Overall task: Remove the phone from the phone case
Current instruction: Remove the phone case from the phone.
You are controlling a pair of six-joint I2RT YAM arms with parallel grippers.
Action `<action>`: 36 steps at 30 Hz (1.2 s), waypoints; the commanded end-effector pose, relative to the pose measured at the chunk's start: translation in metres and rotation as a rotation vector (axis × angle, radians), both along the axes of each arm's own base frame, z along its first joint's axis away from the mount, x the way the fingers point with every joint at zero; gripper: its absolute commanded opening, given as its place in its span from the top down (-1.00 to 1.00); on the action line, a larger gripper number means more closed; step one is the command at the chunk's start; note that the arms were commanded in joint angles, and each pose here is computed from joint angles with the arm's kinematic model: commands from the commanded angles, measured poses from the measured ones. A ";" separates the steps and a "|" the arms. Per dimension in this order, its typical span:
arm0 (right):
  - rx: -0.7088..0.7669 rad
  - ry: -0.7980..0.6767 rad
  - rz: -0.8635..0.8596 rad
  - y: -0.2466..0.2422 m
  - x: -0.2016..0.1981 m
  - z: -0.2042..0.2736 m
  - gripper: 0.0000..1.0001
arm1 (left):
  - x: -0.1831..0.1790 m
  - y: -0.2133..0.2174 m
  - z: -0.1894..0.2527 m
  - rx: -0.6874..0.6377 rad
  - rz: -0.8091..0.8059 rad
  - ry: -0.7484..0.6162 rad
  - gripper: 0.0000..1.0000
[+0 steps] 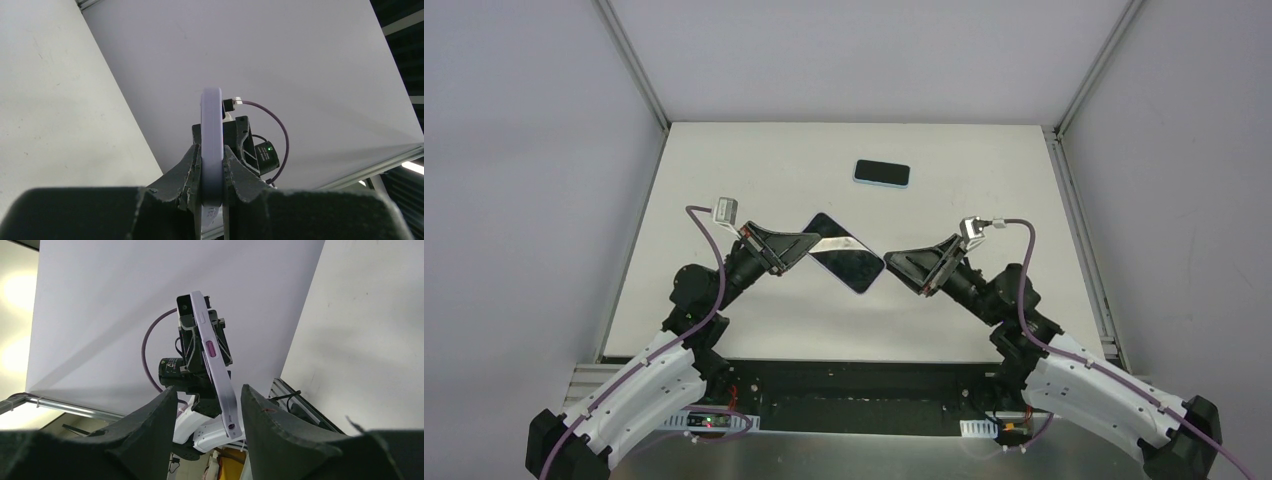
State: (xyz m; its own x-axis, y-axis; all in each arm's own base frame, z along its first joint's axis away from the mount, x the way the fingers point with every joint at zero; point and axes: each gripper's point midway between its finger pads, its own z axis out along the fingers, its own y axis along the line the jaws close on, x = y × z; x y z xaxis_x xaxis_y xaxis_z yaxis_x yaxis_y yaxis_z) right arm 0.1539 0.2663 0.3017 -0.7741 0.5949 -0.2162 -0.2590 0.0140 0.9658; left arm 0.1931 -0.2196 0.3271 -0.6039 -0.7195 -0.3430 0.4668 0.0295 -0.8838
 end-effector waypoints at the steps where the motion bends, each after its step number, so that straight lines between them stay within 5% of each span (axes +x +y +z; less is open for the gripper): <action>1: 0.083 -0.027 0.038 0.004 -0.004 0.018 -0.04 | -0.016 0.014 0.057 -0.138 0.002 -0.147 1.00; 36: 0.262 0.017 0.092 0.014 0.001 0.037 0.51 | -0.013 0.017 0.054 -0.163 0.018 -0.132 1.00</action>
State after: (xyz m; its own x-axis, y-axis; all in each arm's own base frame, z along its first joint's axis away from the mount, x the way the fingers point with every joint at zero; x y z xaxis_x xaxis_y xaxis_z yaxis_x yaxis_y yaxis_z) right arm 0.1622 0.2836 0.3106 -0.8156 0.5751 -0.0641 -0.1925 -0.1650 0.9673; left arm 0.1906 -0.2167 0.3392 -0.6010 -0.7342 -0.3160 0.4800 -0.0154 -0.8772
